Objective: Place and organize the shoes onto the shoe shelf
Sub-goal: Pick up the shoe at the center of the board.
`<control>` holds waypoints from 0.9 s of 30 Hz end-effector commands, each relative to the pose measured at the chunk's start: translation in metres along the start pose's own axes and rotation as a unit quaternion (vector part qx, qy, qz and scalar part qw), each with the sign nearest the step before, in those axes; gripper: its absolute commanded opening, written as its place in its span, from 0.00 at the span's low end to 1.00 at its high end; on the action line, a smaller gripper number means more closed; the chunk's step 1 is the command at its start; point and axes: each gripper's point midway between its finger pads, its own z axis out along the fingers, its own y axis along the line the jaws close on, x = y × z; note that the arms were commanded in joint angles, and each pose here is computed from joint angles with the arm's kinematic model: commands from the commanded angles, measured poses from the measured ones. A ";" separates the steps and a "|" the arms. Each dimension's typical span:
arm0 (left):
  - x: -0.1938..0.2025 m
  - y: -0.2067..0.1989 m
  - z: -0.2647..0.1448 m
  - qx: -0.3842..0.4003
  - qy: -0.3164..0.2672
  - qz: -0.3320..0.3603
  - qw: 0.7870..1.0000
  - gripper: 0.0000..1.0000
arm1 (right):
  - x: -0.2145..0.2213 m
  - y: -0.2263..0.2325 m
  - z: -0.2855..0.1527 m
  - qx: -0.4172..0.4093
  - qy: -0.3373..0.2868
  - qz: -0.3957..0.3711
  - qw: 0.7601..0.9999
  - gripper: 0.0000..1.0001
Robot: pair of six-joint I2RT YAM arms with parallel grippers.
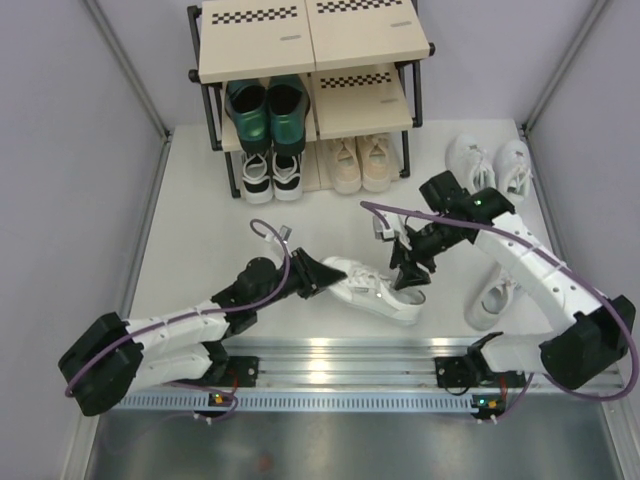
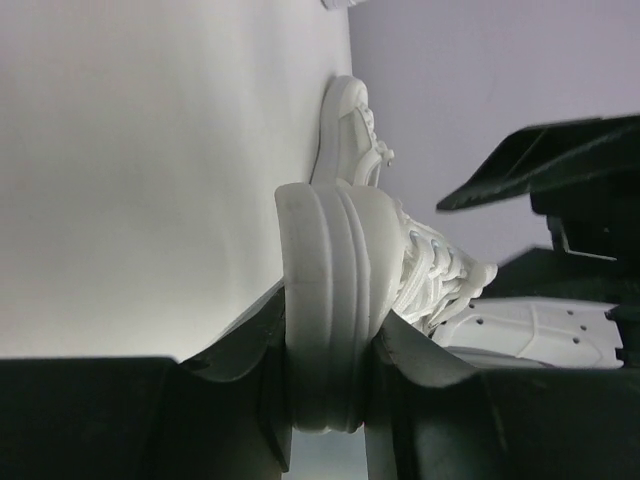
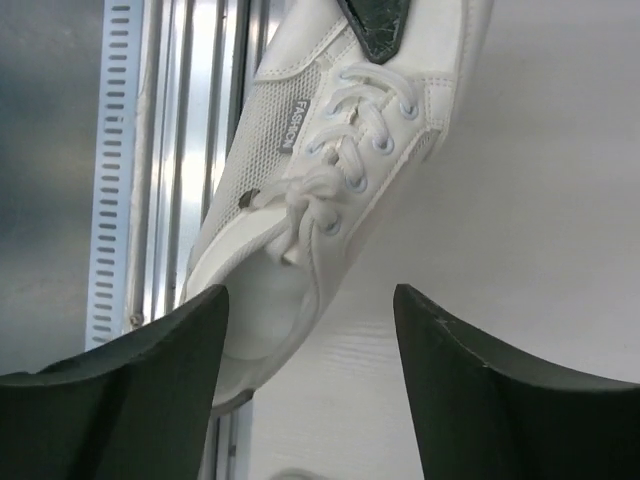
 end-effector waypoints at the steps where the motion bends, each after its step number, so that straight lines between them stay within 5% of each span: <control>1: -0.022 -0.023 -0.013 0.057 -0.059 -0.042 0.996 0.00 | -0.027 -0.006 -0.021 0.064 -0.034 -0.048 0.996 0.71; 2: -0.024 -0.022 -0.015 0.059 -0.065 -0.056 0.995 0.00 | -0.032 -0.008 -0.030 0.086 -0.045 -0.056 0.994 0.99; 13: -0.055 -0.020 -0.039 0.070 -0.153 -0.116 0.979 0.00 | 0.002 -0.010 -0.015 0.130 -0.109 -0.002 0.985 0.99; 21: -0.065 -0.037 -0.037 0.084 -0.165 -0.129 0.974 0.00 | -0.021 -0.016 -0.017 0.145 -0.174 -0.005 0.974 0.99; 27: -0.071 -0.057 -0.034 0.101 -0.165 -0.122 0.973 0.00 | -0.020 -0.029 -0.010 0.144 -0.161 0.014 0.976 0.99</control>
